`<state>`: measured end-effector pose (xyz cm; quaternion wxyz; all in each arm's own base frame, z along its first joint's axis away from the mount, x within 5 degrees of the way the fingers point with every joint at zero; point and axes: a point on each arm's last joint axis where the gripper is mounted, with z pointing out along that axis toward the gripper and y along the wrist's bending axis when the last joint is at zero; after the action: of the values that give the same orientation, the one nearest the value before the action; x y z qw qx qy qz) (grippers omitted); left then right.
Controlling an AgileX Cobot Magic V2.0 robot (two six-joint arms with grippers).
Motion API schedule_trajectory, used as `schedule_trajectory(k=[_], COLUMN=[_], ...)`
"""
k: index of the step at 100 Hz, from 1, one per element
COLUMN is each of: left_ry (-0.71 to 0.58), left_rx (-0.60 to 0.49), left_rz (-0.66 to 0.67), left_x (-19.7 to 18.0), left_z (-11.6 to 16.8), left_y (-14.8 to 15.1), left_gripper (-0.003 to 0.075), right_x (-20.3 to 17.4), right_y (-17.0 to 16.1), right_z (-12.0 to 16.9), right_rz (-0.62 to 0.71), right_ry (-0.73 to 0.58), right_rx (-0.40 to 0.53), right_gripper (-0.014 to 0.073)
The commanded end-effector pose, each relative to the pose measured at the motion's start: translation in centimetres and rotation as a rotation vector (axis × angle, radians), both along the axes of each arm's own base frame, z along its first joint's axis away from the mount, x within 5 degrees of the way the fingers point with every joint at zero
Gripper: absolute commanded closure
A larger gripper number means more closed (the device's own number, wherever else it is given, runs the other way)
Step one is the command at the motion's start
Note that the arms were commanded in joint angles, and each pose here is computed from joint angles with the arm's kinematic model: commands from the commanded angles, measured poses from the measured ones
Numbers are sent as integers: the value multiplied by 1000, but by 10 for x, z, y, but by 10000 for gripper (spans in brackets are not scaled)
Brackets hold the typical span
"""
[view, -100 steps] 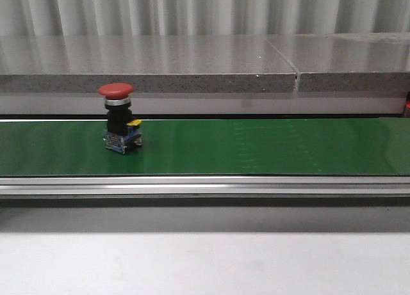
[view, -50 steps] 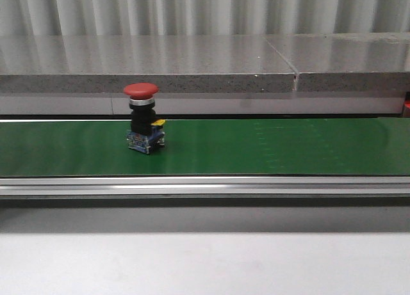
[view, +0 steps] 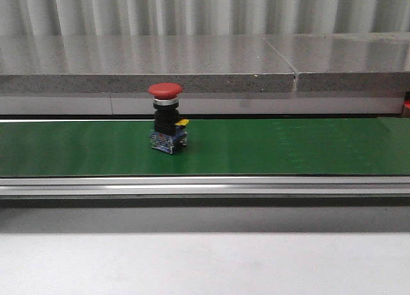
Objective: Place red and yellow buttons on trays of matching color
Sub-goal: 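Set the yellow button on the green belt and release it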
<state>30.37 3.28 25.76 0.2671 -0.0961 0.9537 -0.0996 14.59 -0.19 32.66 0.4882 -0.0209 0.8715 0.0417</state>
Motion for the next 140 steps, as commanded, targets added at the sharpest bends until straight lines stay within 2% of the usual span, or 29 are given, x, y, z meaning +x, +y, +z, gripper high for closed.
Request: schedule_trajectory(k=[1,7,22,26,31,47,59,81,98,115,140], left_ry=[-74,-71,-52,-52,-48,-76,-165,-429,-617,-756,-836], left_rx=[-13,-14,-22,-26,-33,-29,-2,52,83,102,123], left_rz=[11,10,3,4,4,-26,-74,-145,-138,-99,-98], left_x=[1,0,-1,-1,-1,-7,-13,-40,-76,-119,-172], left_z=[18,18,17,17,17,27,45,94,118,119,100], left_y=[-3,-3,-4,-4,-5,-12,-25,-48,-52,-49,-47], left_gripper=[599,501,180,119,80,73,74,81,81,81,81], right_x=[1,1,1,1,1,1,1,1,1,1,1], right_y=[-1,-1,-1,-1,-1,-1,-1,-1,-1,-1,-1], right_z=[13,13,13,13,13,13,13,13,13,13,13], right_rz=[-15,-15,-15,-15,-15,-15,-15,-15,-15,-15,-15], right_ry=[-85,-85,-85,-85,-85,-85,-85,-85,-85,-85,-85], right_rx=[-5,-5,-5,-5,-5,-5,-5,-5,-5,-5,-5], right_gripper=[663,663,663,663,663,663,663,663,663,663,663])
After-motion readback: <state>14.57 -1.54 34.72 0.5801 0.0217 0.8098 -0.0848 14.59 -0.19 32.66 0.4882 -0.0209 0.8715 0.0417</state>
